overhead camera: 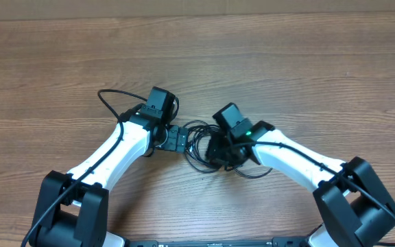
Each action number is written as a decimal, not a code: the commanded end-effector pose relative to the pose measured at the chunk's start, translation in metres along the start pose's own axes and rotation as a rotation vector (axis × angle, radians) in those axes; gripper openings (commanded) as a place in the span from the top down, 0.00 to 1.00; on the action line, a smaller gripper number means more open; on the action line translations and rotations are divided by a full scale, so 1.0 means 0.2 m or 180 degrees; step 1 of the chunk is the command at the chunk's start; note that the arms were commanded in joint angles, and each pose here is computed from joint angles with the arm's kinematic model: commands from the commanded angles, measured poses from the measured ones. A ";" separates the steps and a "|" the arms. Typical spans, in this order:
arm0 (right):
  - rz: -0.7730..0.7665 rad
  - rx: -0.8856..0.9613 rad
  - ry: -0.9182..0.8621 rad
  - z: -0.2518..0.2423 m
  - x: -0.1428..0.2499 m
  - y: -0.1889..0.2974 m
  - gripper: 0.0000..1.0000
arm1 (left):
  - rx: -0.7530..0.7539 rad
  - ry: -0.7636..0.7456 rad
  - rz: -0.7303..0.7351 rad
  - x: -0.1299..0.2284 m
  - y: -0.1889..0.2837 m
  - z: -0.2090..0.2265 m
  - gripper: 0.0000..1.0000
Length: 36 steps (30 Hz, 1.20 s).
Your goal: Untangle cables
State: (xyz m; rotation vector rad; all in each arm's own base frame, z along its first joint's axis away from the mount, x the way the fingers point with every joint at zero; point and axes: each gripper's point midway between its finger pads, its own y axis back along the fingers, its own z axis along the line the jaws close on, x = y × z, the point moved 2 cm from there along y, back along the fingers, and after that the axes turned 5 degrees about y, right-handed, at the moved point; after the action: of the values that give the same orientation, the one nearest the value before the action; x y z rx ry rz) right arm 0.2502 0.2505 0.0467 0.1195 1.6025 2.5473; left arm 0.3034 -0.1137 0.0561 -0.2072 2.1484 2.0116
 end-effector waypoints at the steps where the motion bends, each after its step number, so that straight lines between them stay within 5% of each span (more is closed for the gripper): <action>1: 0.0040 -0.0105 -0.0028 0.08 0.05 -0.02 0.73 | -0.0245 0.0078 -0.0102 -0.01 0.01 0.05 0.01; 14: -0.0282 -0.0417 0.0239 0.25 0.01 -0.03 0.61 | -0.0476 0.0168 -0.0141 -0.02 0.02 0.11 0.00; 29: -0.0431 -0.0148 -0.0460 -0.14 -0.31 0.09 0.57 | -0.0214 0.0167 -0.0112 -0.02 0.01 0.05 0.01; 36: -0.0303 0.0094 -0.0690 -0.27 -0.29 0.11 0.57 | -0.0214 0.0167 -0.0112 -0.02 0.01 0.05 0.01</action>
State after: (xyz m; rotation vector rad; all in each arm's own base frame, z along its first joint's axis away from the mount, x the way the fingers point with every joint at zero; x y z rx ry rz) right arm 0.2989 0.1871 0.0458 0.3068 1.4993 2.3559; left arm 0.3075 -0.1012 0.0568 -0.2951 2.0787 2.1009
